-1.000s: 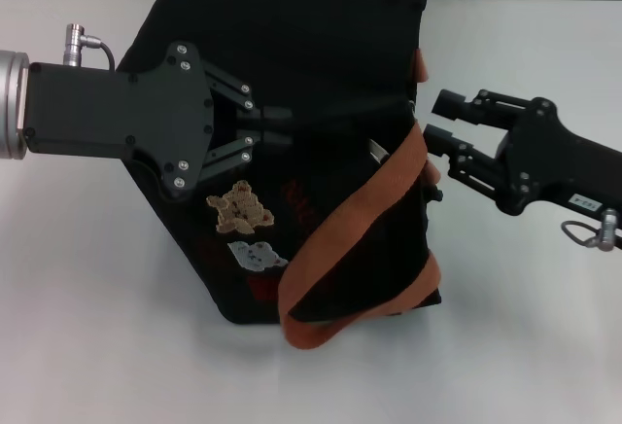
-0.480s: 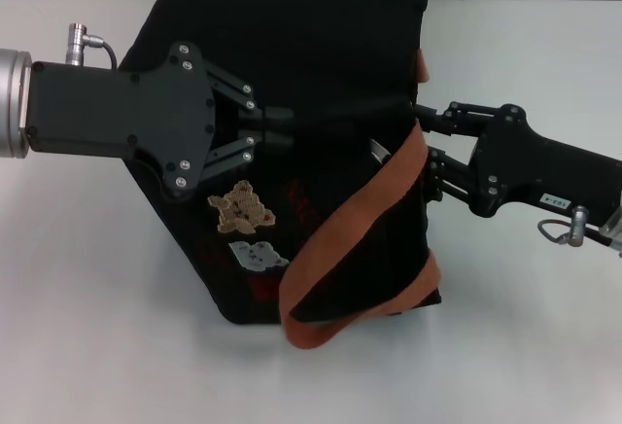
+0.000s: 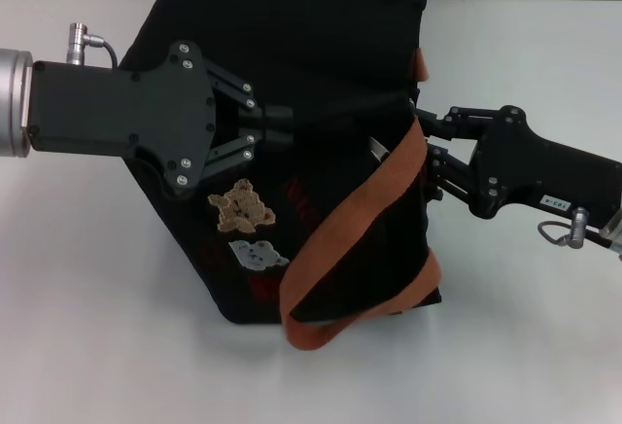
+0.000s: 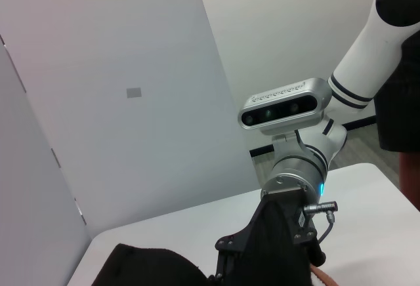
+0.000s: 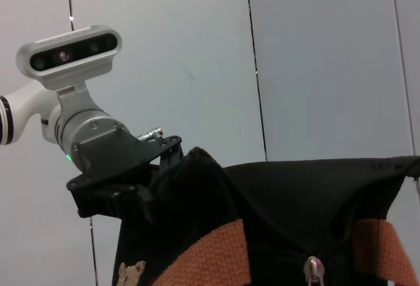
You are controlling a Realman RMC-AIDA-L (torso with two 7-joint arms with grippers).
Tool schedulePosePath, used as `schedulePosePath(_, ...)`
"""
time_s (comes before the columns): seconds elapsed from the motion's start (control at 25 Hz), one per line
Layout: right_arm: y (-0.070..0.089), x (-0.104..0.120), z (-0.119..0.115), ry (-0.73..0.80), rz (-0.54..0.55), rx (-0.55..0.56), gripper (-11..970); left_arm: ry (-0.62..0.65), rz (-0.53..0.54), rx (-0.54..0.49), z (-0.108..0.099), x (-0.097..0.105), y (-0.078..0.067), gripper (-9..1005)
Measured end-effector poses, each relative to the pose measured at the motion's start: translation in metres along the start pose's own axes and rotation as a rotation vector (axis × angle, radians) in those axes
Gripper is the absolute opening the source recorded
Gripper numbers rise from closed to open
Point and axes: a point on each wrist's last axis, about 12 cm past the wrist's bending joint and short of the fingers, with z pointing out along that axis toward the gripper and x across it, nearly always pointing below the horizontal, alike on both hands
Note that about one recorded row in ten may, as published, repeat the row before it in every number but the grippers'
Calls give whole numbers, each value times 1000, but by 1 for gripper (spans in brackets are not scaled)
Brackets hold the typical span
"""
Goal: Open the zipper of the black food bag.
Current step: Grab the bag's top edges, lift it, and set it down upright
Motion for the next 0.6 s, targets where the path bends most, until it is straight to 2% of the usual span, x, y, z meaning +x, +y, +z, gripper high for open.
schedulePosePath(0.16,0,0,-1,-2,-2,4,245,-1,-6,1,1,1,0,96)
schedulePosePath(0.36,-1,-1,-2,-8,-1,11,139,-3,-3,2,1,2,-1,96)
schedulePosePath(0.6,0,0,-3,-12,1,10,106,-6,-7,3,2,3,-1,96)
